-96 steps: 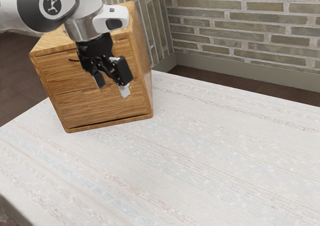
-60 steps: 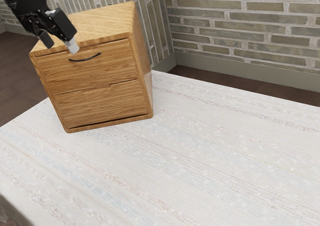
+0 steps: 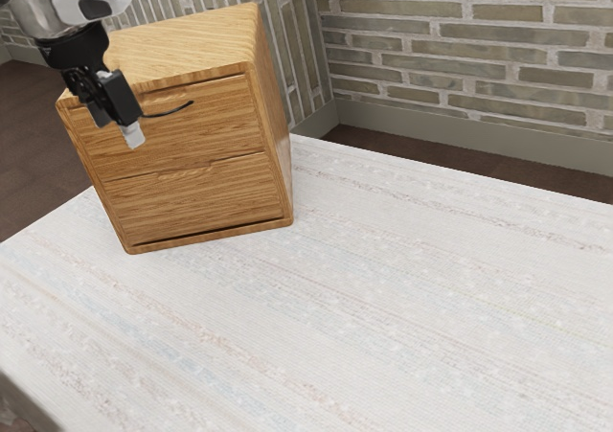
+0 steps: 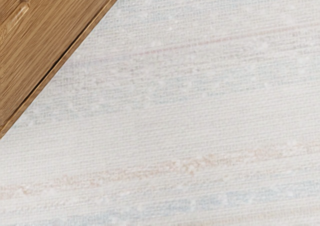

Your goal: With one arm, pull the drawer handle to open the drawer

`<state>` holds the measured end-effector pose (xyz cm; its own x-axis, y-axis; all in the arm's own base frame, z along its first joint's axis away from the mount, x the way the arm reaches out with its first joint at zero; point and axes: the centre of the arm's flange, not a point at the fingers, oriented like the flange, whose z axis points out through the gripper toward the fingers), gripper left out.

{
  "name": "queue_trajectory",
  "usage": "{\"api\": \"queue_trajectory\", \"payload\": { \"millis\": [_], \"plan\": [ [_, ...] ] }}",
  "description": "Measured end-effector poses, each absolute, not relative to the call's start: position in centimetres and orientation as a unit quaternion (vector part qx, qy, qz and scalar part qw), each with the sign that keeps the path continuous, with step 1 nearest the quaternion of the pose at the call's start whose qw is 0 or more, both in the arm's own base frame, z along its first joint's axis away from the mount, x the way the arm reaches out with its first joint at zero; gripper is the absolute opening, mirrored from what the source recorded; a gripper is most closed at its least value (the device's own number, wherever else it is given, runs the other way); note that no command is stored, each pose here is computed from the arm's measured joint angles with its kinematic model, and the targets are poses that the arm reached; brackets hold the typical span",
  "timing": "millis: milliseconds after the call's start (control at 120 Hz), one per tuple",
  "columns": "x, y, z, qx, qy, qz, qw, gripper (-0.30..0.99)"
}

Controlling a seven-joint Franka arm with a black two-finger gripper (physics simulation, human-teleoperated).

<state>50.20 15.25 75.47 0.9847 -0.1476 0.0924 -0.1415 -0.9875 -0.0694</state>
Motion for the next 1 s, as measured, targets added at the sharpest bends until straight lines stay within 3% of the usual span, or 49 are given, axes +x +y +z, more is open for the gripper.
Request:
{"api": "queue_trajectory", "payload": {
  "millis": [600,858,1000],
  "plan": [
    [55.5,16.1,72.4,-0.975,0.186,-0.096,0.072,0.69],
    [54.2,24.8,71.6,-0.978,0.152,-0.110,0.090,0.69],
    [54.5,25.9,71.4,-0.975,0.160,-0.121,0.096,0.69]
  ]
}}
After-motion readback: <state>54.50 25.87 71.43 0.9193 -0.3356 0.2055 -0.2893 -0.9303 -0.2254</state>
